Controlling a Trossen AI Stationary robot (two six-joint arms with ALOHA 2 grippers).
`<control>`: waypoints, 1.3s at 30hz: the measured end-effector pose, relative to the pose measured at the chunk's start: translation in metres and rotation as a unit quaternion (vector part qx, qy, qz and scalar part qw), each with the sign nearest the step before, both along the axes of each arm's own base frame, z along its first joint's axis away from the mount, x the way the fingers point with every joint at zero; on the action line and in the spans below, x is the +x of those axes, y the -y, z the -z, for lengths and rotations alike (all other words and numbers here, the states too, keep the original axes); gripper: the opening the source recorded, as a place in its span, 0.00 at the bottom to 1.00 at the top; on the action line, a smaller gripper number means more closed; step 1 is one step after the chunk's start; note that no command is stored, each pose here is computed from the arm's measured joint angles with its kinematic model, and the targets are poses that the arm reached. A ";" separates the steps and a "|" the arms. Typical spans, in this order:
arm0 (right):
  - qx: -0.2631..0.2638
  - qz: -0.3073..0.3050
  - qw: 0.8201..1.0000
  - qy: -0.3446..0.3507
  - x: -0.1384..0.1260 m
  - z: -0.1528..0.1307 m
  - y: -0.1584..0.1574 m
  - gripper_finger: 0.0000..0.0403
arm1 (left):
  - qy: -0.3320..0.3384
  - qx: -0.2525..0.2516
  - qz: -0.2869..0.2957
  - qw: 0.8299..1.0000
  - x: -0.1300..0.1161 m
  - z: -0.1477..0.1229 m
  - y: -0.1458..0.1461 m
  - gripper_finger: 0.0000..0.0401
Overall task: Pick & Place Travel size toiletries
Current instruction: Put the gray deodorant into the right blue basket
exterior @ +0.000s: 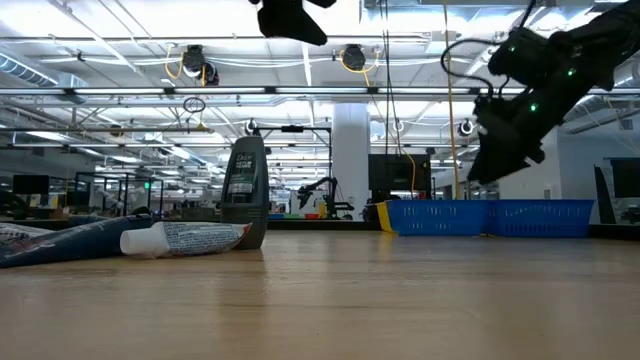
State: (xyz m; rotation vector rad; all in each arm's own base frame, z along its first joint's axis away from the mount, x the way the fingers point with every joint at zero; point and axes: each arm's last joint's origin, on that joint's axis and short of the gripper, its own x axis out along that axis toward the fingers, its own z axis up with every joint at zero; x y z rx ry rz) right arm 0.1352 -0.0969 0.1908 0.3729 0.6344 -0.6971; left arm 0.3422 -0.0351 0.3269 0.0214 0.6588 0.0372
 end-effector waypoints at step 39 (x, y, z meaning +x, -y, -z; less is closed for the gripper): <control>-0.059 -0.279 0.937 0.202 0.042 -0.040 -0.100 0.57 | -0.070 0.015 -0.045 0.996 -0.033 0.122 0.029 0.91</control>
